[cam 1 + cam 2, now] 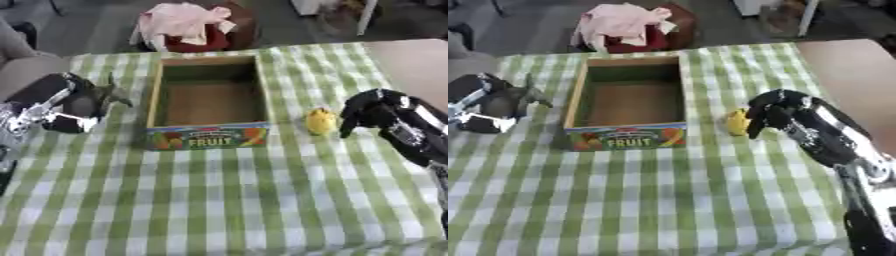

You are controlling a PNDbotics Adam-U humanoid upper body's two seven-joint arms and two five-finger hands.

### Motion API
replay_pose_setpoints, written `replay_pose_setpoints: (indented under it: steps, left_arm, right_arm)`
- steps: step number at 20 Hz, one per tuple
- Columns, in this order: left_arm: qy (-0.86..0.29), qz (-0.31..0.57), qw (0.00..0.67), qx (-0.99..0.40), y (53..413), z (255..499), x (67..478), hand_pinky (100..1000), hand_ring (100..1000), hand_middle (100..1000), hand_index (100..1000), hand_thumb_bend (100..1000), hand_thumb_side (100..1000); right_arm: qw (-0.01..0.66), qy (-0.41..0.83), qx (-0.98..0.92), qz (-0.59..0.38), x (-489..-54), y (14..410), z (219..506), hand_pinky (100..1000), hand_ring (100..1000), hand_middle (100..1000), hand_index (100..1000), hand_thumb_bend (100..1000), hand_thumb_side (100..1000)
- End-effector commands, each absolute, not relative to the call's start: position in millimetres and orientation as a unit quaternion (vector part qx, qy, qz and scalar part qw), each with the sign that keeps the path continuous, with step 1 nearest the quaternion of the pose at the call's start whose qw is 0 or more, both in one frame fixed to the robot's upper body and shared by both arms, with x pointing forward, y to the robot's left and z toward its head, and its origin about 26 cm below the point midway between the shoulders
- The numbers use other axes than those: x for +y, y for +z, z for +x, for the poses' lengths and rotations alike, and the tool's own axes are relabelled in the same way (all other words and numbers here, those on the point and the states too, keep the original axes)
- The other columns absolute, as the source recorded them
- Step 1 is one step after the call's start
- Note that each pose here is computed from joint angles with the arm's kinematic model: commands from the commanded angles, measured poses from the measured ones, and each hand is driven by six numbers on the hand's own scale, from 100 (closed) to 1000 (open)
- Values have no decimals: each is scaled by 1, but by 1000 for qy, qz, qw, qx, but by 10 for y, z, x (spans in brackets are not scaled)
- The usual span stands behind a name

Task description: Pick up objects on the table and place them in the box.

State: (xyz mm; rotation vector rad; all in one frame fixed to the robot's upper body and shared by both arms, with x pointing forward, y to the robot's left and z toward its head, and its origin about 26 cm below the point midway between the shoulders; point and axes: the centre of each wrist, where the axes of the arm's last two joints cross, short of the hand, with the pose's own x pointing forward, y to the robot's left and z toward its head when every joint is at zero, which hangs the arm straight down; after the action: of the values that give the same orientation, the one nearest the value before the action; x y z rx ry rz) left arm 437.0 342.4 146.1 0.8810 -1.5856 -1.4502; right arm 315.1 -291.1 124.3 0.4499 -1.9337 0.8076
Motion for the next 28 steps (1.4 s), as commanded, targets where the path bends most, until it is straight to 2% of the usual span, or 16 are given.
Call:
replay_pose_setpoints:
  steps: [1,7,11,20,28]
  left_arm:
    - [-557,356,359,-659,1919,4387,3372,567,470,404,670,100,258]
    - [-558,310,329,-696,2127,4482,2930,574,485,413,674,100,258]
    - [-571,290,308,-704,2127,4549,2642,578,492,417,675,100,258]
    - [-579,250,314,-710,1745,4645,2252,579,514,446,690,100,256]
    - [-636,236,328,-658,1427,4644,2197,648,604,535,756,100,231]
  right_arm:
    - [471,339,-794,179,-2919,1312,3158,546,573,610,756,138,552]
    - [464,346,-792,192,-2859,1325,3172,546,573,610,756,136,552]
    - [457,352,-791,202,-2812,1344,3185,546,573,610,756,136,553]
    - [443,368,-788,221,-2709,1385,3213,546,573,609,756,137,557]
    - [439,371,-788,223,-2698,1392,3219,546,573,609,757,134,556]
